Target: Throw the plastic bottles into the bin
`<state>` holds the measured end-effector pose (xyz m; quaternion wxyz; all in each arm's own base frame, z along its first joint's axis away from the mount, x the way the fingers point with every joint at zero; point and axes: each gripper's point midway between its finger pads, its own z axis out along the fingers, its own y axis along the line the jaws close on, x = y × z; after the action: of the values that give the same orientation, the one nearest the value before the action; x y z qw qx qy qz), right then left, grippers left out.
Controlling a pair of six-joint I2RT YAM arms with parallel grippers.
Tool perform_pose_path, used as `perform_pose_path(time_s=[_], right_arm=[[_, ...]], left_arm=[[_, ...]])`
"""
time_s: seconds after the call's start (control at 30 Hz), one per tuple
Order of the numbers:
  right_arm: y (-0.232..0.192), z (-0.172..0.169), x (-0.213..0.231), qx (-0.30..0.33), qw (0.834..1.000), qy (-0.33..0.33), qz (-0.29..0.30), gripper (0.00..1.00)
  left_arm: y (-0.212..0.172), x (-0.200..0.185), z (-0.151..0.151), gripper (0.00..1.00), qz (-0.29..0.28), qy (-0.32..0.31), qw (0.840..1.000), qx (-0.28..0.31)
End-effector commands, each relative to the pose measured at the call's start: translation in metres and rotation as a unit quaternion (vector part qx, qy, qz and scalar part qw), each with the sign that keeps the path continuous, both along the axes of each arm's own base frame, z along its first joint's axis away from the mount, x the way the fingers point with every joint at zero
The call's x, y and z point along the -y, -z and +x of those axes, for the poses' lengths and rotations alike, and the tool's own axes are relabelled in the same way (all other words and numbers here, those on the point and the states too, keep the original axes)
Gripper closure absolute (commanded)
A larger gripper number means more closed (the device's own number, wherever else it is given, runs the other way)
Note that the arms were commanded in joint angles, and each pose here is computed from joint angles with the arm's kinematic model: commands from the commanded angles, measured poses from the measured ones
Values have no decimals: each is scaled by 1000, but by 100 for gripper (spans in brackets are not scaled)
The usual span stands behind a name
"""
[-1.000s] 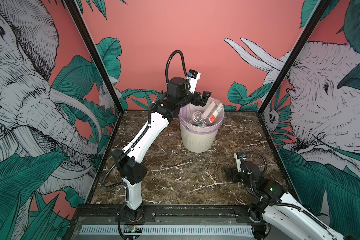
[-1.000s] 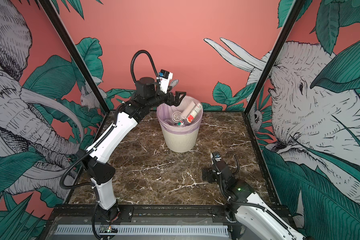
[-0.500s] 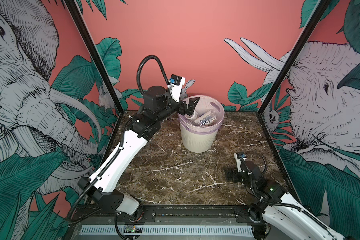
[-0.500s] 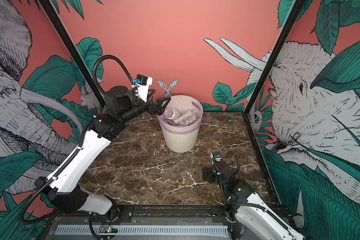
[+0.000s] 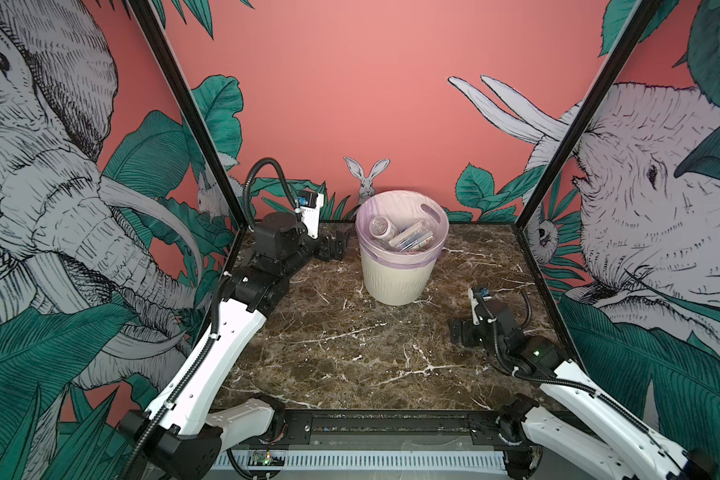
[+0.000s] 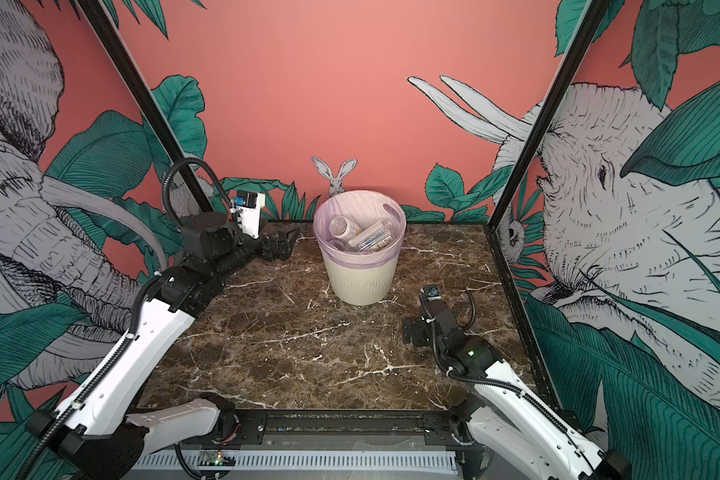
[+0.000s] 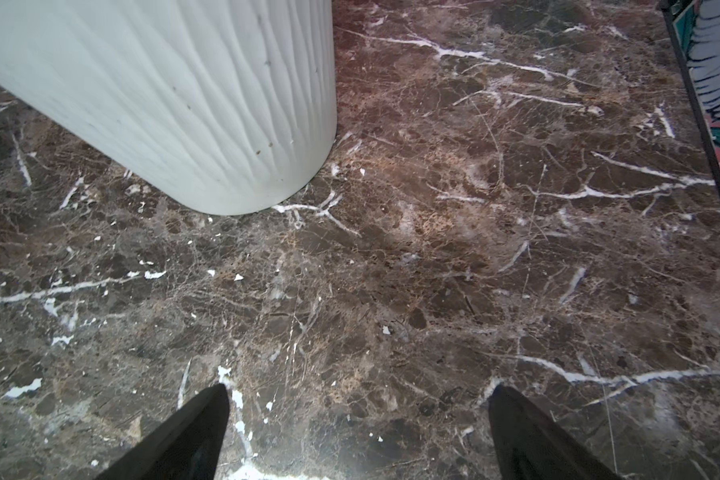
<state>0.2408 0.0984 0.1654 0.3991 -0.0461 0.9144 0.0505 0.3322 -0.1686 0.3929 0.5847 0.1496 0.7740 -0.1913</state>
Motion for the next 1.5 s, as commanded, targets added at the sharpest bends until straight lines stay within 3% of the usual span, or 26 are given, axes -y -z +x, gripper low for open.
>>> perform_pose_path(time_s=[0.0, 0.27, 0.57, 0.8, 1.33, 1.47], right_arm=[[-10, 7, 9, -1, 1000, 20, -4, 0], [-16, 28, 33, -15, 998, 60, 7, 0], [-20, 57, 57, -16, 993, 111, 39, 0], [-13, 85, 74, -16, 989, 142, 45, 0], [4, 129, 95, 58, 988, 141, 21, 0], [5, 138, 100, 79, 987, 138, 21, 0]], left_arm=[[22, -28, -4, 0, 1, -59, 998, -18], [85, -73, 4, 0, -22, -132, 988, -71], [131, -109, 18, 0, 42, -211, 975, -59], [156, -109, 29, 1, 91, -185, 978, 21], [225, -136, 40, 0, 149, -188, 971, 17], [238, -140, 50, 0, 126, -173, 977, 16]])
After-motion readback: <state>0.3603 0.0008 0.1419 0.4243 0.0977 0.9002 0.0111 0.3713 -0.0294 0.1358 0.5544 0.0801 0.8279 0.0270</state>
